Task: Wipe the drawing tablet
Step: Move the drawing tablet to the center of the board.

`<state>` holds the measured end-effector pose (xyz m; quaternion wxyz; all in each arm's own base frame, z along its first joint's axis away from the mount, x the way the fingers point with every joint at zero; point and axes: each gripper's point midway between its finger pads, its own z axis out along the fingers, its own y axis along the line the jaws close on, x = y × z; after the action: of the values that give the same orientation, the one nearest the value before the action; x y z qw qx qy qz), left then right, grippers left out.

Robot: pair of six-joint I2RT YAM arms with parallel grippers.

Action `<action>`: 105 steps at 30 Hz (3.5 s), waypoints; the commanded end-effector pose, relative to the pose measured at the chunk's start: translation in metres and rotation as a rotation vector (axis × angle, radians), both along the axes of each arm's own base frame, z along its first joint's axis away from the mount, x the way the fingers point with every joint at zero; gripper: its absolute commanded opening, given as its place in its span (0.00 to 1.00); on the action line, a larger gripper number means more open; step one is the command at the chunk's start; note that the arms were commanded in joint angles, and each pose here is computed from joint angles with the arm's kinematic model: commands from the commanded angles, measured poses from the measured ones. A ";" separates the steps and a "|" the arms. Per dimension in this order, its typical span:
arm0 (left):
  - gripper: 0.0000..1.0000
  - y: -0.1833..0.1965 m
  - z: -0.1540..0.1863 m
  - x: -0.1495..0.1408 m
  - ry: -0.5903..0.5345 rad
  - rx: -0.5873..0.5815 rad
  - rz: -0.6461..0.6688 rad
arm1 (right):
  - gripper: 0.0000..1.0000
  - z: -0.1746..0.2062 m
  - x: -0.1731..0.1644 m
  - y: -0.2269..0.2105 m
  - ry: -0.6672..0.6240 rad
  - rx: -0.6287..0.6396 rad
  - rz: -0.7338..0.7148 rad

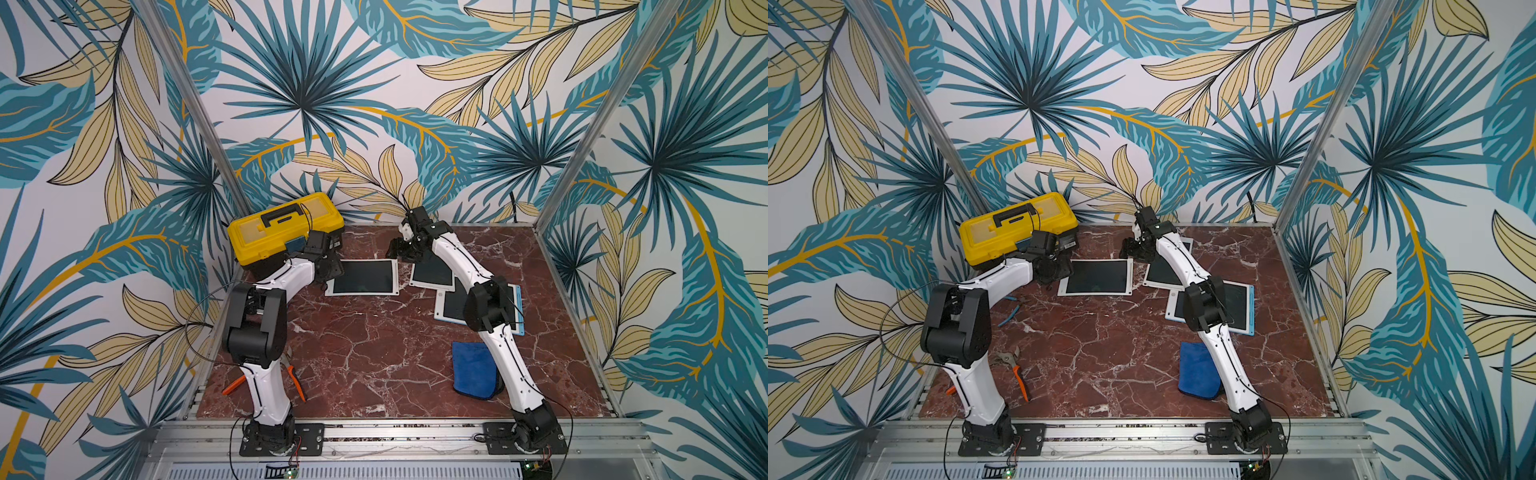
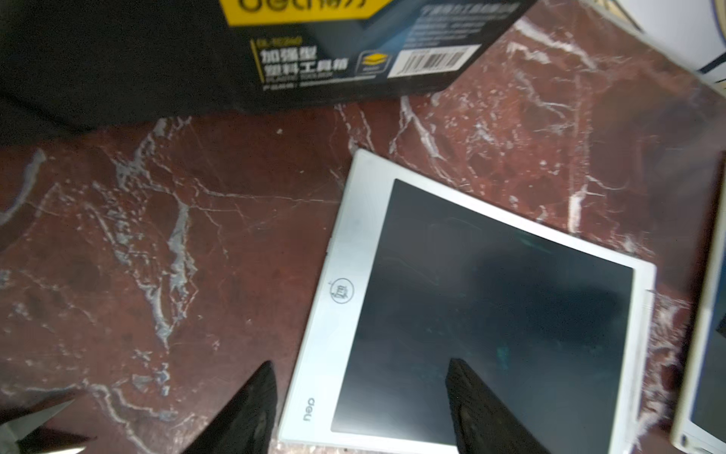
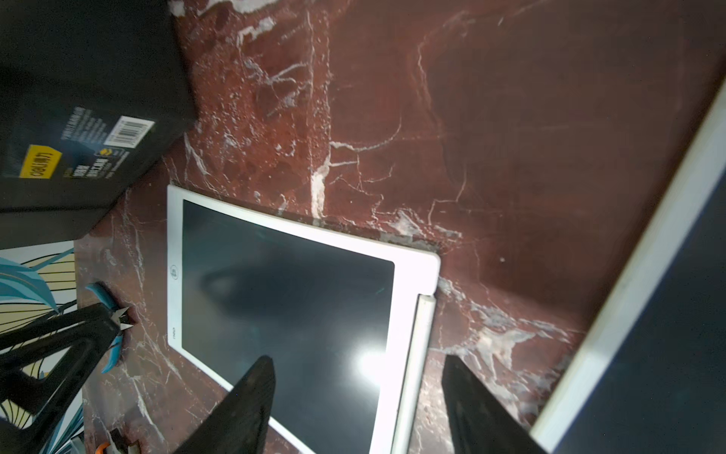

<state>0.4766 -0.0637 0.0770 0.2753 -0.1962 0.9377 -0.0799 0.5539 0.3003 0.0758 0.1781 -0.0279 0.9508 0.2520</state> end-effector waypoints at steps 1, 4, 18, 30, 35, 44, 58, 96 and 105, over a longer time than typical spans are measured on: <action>0.71 0.012 0.024 0.019 -0.078 0.037 0.060 | 0.70 0.011 0.007 0.012 -0.063 0.035 0.021; 0.72 0.015 0.022 0.024 -0.085 0.054 0.070 | 0.72 0.011 0.015 0.008 -0.097 0.015 -0.001; 0.72 0.018 -0.011 0.034 -0.032 -0.009 0.090 | 0.73 -0.028 0.019 0.006 -0.041 0.007 -0.040; 0.72 0.005 -0.030 0.032 0.013 -0.074 0.065 | 0.71 -0.059 -0.007 0.007 0.084 0.026 -0.015; 0.71 0.001 -0.038 0.028 0.035 -0.101 0.058 | 0.70 -0.062 -0.021 0.007 0.101 0.041 -0.005; 0.69 -0.018 -0.042 0.013 0.060 -0.177 0.022 | 0.68 -0.055 -0.040 0.012 0.132 0.100 0.017; 0.68 -0.053 -0.018 -0.063 0.077 -0.202 -0.075 | 0.67 -0.037 -0.111 0.004 0.152 0.061 0.083; 0.69 -0.015 -0.052 -0.049 0.115 -0.051 0.006 | 0.68 -0.059 -0.173 -0.006 0.146 -0.060 0.063; 0.66 -0.066 -0.068 -0.087 0.197 -0.131 -0.121 | 0.67 -0.063 -0.196 -0.008 0.184 -0.028 0.099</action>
<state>0.4312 -0.0969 0.0341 0.2346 -0.1947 0.9456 -0.1138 0.3902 0.2992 0.0368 0.1339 -0.0469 0.9558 0.2577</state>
